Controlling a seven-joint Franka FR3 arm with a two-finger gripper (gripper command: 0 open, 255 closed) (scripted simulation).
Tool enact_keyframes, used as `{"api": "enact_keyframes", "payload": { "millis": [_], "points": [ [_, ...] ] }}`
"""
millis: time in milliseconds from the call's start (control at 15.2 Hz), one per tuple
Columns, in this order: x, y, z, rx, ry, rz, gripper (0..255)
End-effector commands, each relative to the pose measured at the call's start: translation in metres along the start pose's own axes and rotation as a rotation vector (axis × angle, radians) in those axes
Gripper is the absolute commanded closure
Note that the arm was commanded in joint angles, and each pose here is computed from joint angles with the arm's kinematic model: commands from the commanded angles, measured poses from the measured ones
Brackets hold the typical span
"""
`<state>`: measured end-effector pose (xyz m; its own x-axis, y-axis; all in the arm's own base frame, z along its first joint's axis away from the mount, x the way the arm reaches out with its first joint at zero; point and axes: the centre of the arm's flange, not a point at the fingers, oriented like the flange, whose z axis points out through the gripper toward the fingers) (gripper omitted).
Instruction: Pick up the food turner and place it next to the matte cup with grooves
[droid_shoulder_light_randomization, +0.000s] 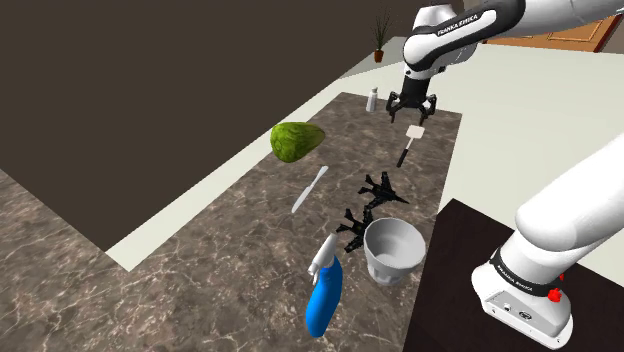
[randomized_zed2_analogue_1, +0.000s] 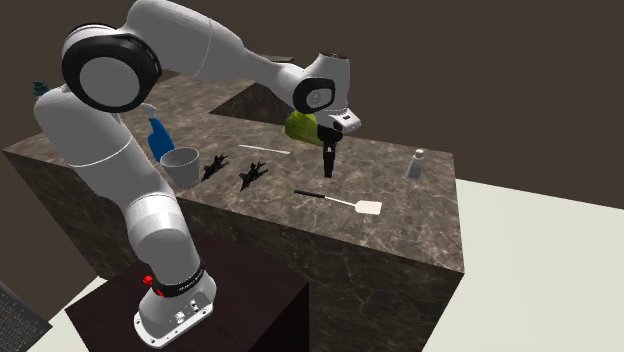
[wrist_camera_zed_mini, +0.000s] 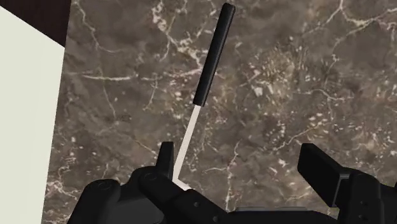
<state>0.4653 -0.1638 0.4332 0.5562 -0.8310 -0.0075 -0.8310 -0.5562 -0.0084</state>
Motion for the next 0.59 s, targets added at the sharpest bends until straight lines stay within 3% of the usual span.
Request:
{"api": "enact_keyframes", "payload": {
  "millis": [0, 198, 528],
  "points": [
    [0.016, 0.012, 0.019, 0.001, -0.021, 0.108, 0],
    [0.037, 0.031, 0.051, 0.001, -0.054, 0.264, 0],
    [0.038, 0.033, 0.075, 0.002, -0.057, 0.280, 0]
  ]
}}
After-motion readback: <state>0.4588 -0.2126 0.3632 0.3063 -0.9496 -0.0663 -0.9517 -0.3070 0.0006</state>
